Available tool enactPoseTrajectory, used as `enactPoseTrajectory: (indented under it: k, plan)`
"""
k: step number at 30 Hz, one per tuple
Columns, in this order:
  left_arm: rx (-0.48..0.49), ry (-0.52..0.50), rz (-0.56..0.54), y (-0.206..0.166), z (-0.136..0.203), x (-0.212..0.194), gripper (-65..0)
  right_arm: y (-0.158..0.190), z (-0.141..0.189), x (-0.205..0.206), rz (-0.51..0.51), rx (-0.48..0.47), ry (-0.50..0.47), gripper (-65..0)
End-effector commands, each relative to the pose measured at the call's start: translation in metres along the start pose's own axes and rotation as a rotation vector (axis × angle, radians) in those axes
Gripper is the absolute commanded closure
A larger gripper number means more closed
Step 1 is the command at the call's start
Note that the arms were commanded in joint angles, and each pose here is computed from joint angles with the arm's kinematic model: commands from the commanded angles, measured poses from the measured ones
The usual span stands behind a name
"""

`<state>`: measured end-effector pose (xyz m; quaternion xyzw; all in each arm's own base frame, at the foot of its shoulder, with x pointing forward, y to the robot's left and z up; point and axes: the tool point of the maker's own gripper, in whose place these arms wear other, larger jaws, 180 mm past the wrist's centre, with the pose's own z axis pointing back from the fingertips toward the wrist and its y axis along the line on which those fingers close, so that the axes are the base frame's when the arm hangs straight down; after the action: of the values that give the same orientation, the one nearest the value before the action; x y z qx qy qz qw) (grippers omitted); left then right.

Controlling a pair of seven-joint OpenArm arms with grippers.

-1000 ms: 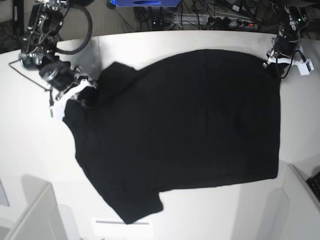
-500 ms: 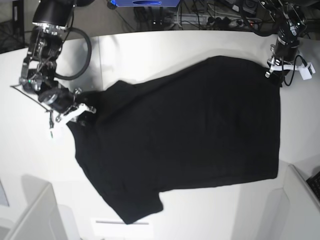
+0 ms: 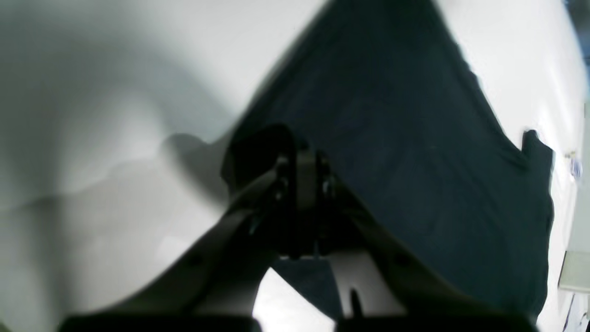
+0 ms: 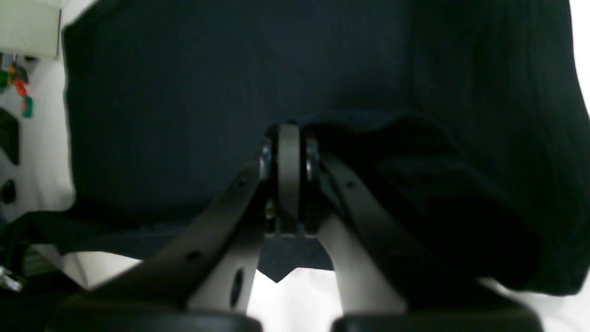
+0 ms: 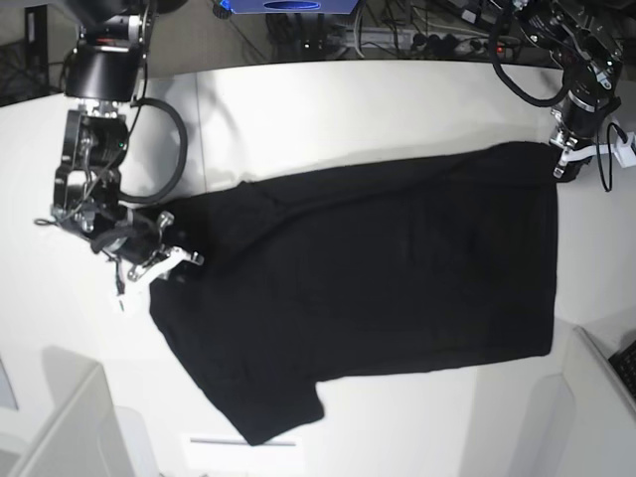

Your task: Fold the T-shirt properly

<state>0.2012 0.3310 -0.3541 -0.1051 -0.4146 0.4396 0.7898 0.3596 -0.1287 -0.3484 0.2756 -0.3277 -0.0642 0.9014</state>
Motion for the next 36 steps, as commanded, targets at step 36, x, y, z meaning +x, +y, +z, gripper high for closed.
enactPoseTrajectory:
  k: [36]
  plan:
    - [-0.092, 0.019, 0.028, -0.032, -0.050, 0.027, 0.0, 0.002, -0.032, 0.040, 0.053, 0.005, -0.112, 0.0]
